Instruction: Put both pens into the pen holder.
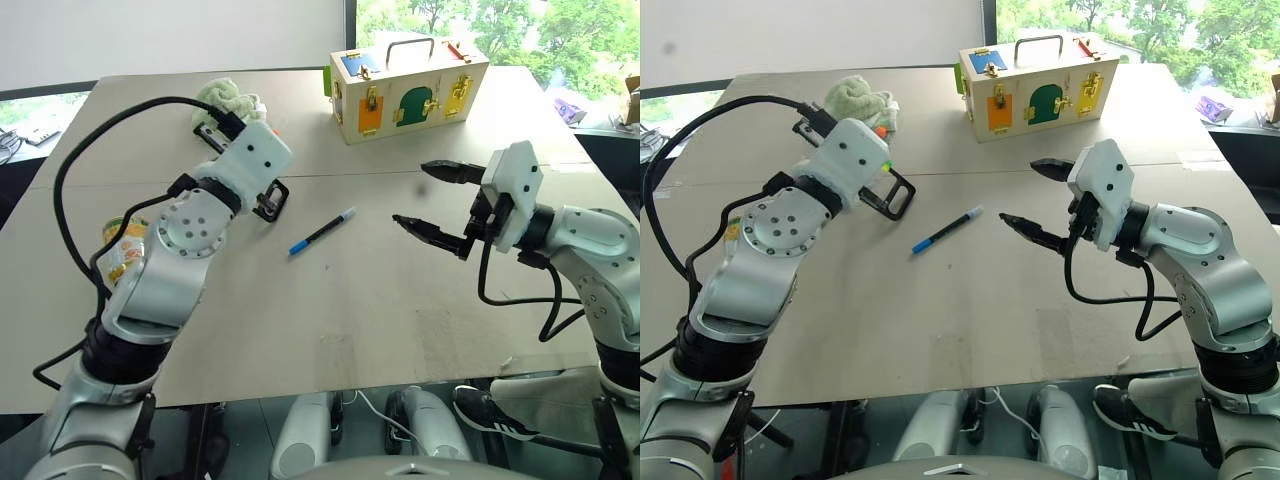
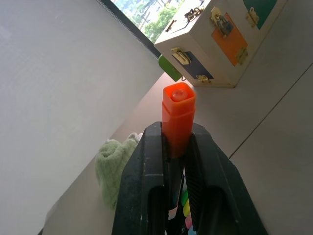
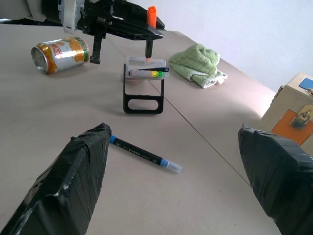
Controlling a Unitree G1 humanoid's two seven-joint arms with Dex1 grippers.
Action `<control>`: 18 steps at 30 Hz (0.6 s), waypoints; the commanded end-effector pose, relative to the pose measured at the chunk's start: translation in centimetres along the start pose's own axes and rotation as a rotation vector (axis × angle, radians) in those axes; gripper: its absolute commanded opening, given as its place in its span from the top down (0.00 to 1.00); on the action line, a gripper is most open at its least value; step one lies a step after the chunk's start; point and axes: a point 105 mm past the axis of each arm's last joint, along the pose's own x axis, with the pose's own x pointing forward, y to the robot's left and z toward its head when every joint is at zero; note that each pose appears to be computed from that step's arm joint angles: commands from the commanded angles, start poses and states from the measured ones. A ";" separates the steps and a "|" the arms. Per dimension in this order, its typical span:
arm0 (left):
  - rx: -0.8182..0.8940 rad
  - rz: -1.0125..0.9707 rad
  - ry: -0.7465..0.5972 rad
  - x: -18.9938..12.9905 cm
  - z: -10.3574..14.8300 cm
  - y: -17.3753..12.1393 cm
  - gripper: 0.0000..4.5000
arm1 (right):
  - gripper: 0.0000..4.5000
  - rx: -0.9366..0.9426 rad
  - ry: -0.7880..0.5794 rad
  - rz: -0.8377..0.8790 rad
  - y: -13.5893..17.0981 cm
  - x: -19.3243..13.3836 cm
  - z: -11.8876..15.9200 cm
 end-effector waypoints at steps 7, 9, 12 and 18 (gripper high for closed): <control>-0.056 0.078 0.111 0.1 -2.9 1.3 0.60 | 0.00 -0.053 -0.022 -0.006 0.3 -0.4 0.9; -0.042 0.090 0.113 0.0 -3.0 1.7 0.43 | 0.00 -0.050 -0.020 -0.007 0.4 -0.6 0.8; -0.168 0.014 0.050 0.0 -1.8 0.9 0.10 | 0.00 -0.048 -0.012 -0.011 0.5 -0.7 0.6; -0.577 -0.461 0.049 -1.0 1.5 -3.0 0.01 | 0.00 -0.038 0.002 -0.042 0.5 -1.0 0.2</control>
